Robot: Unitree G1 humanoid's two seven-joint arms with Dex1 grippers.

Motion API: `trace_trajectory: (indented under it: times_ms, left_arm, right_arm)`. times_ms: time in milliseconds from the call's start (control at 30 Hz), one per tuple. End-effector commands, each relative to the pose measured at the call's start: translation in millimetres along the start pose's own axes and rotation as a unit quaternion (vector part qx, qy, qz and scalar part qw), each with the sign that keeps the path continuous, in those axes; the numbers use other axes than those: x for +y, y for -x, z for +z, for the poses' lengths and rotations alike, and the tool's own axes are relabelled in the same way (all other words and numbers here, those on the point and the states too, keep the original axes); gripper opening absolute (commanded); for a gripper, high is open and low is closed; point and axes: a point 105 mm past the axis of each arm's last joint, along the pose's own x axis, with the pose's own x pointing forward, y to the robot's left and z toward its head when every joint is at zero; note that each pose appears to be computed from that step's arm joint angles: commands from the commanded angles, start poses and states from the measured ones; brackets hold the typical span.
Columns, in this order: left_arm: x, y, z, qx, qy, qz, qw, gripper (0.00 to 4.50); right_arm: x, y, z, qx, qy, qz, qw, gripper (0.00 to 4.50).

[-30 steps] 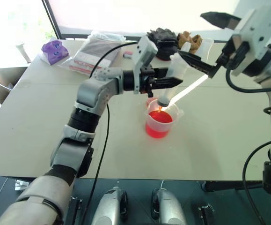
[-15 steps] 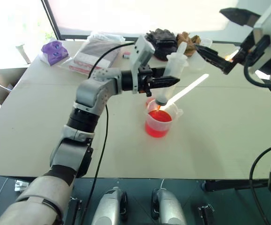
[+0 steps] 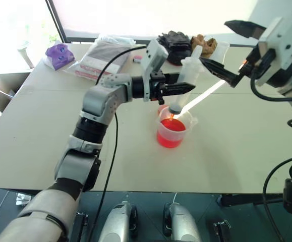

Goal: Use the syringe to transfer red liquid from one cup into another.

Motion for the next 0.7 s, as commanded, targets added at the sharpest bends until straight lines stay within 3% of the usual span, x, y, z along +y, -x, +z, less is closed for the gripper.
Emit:
trace_trajectory:
  times_ms: [33, 700]
  left_arm:
    - [-16, -5, 7, -0.006, -0.031, -0.033, 0.999, 1.55]
    - [-21, -8, -38, 0.045, -0.043, -0.039, 0.997, 1.55]
  right_arm:
    - [1, -4, 5, -0.014, 0.017, 0.002, 1.000, 4.50]
    - [32, -12, -6, -0.005, 0.000, 0.035, 0.999, 4.50]
